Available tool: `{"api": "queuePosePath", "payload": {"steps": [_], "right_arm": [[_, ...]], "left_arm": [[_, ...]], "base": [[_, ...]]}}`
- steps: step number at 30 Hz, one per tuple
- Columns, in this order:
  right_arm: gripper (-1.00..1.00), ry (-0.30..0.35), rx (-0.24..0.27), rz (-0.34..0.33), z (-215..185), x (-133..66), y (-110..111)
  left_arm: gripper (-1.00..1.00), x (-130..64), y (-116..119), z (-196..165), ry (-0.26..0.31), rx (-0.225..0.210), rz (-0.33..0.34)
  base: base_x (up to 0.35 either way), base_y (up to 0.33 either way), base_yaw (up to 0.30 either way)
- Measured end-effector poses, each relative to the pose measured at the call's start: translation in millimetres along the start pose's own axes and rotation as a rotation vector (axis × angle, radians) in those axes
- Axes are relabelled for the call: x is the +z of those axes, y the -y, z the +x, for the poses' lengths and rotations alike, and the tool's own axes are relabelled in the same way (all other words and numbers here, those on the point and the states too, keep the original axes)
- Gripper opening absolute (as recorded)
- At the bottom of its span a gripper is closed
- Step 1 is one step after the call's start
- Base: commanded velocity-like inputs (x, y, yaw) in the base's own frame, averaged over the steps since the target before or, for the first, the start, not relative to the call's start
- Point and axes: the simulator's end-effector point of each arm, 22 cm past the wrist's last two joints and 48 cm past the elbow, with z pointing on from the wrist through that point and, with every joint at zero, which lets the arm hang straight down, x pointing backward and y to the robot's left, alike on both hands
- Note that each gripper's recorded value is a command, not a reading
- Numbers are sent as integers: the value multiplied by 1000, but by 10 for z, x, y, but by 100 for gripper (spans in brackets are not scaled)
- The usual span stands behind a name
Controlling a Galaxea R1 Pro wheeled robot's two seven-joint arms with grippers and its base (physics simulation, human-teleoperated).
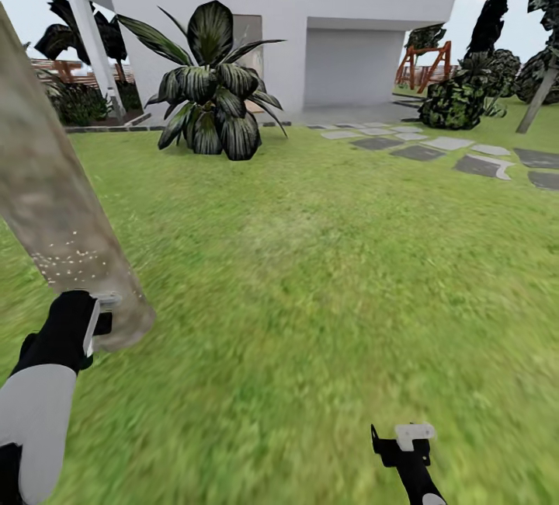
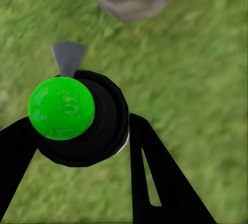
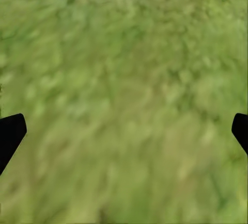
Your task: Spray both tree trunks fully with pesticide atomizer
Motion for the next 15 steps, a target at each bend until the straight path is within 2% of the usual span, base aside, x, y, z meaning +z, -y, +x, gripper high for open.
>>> {"api": "queuePosePath", "payload": {"steps": [2, 6, 11, 15], "right_arm": [[100, 0, -1, 0, 0, 0, -1], [100, 0, 0, 0, -1, 0, 0], [100, 0, 0, 0, 0, 0, 2], [100, 0, 0, 0, 1, 1, 2]], "left_arm": [[-100, 56, 24, 145, -20, 6, 3], [-100, 73, 81, 212, -29, 9, 12], [-100, 74, 96, 218, -30, 10, 14], [-100, 79, 100, 231, -33, 9, 16]], "base": [[311, -14, 269], [301, -77, 241], [233, -188, 36], [100, -254, 1]]}}
